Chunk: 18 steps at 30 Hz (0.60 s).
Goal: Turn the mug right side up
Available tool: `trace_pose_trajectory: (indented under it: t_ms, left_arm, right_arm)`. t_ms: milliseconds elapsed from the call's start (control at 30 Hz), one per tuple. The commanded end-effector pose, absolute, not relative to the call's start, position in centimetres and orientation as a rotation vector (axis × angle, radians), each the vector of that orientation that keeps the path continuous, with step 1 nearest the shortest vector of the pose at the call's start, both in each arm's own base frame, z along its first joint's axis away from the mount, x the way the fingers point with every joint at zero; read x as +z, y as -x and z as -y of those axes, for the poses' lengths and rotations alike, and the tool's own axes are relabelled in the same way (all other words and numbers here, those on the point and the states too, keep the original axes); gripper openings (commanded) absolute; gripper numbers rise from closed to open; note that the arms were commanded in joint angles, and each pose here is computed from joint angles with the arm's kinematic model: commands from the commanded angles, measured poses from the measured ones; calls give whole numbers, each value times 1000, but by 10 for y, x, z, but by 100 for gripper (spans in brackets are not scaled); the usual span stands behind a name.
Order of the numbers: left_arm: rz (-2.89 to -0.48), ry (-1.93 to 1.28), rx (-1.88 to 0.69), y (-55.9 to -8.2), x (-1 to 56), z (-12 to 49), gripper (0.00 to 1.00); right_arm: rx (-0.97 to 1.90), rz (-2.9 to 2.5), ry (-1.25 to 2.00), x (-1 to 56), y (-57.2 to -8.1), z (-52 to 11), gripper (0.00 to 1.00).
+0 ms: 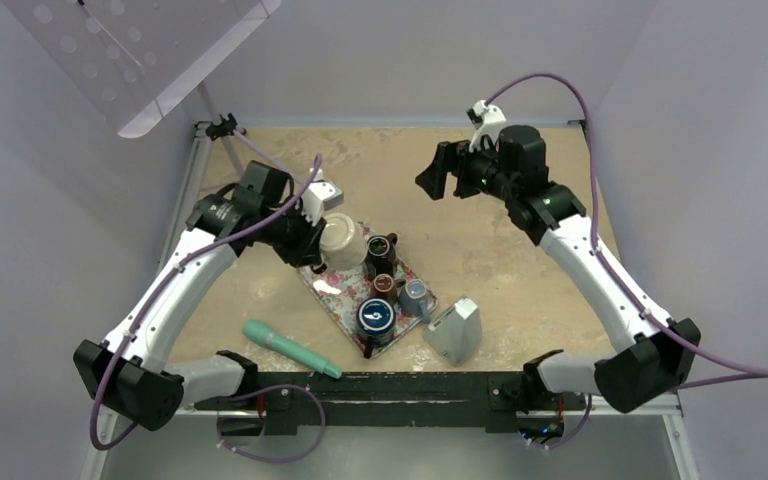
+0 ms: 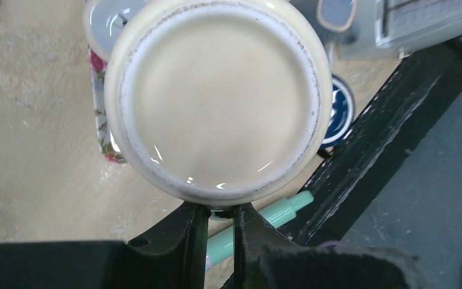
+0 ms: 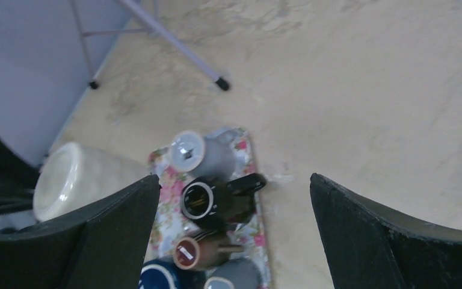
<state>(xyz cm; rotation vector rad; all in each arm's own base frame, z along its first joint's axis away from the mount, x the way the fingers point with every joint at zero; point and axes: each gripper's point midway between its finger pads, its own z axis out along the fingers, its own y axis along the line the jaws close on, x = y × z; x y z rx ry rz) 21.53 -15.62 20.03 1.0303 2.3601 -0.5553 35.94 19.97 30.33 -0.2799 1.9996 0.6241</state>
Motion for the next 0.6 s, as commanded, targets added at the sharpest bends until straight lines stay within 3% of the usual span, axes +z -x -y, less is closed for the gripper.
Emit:
trace_pose_trajectory:
  t_ms: [0,267,567]
  left_arm:
    - [-2240,-844,-831,-220,272,195,0]
    - [-2039,-719,-1222,-244,371,252,0]
    - [-1980,-732,-1323,-245,388,270,0]
  right_arm:
    - [1027,-1748,287,352,-316,-239,99]
    - [1358,-1551,399,373,-252,-254,99]
    - [1597,-1387,334,395,-237,-259,94]
